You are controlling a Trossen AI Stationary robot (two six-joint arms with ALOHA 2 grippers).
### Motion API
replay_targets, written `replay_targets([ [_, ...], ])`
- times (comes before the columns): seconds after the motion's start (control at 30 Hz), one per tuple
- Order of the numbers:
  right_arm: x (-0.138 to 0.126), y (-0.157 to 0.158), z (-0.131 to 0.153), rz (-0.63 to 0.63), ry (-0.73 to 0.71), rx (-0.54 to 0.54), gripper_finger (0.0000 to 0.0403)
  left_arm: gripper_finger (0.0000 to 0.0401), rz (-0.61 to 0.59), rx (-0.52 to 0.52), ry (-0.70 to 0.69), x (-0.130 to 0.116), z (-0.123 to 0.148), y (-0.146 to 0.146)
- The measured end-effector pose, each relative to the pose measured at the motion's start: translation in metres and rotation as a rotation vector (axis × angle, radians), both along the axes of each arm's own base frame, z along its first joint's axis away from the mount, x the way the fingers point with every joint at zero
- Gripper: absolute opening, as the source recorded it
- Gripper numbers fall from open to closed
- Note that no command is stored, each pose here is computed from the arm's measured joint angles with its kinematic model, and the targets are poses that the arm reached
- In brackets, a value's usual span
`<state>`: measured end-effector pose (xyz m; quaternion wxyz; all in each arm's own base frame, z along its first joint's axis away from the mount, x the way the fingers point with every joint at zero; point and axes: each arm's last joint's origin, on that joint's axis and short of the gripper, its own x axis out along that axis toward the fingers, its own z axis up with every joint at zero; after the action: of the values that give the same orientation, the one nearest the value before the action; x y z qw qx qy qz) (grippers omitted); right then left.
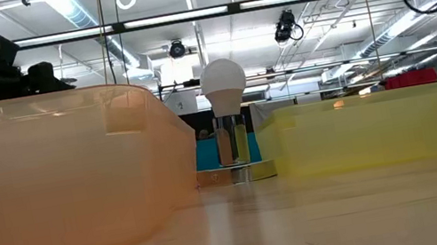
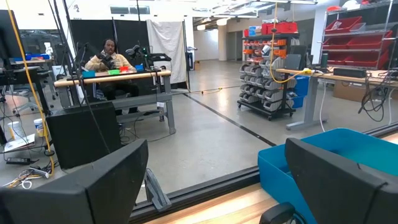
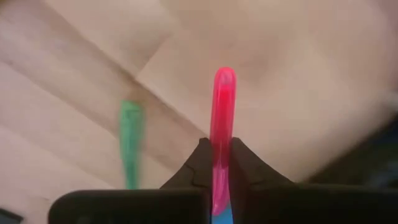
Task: Pick & Place Markers
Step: Put the small pink pen into the yellow bin
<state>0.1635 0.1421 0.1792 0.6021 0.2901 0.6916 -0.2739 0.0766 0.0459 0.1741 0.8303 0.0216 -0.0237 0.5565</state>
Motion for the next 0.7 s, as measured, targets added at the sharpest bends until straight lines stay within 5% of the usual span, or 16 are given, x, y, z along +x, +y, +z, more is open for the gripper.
replay_targets([
  [0.7, 0.041, -0.039, 0.108, 0.203, -0.021, -0.003, 0.0012, 0.0383, 0.000, 0.000, 0.000, 0.000, 0.000, 0.000],
])
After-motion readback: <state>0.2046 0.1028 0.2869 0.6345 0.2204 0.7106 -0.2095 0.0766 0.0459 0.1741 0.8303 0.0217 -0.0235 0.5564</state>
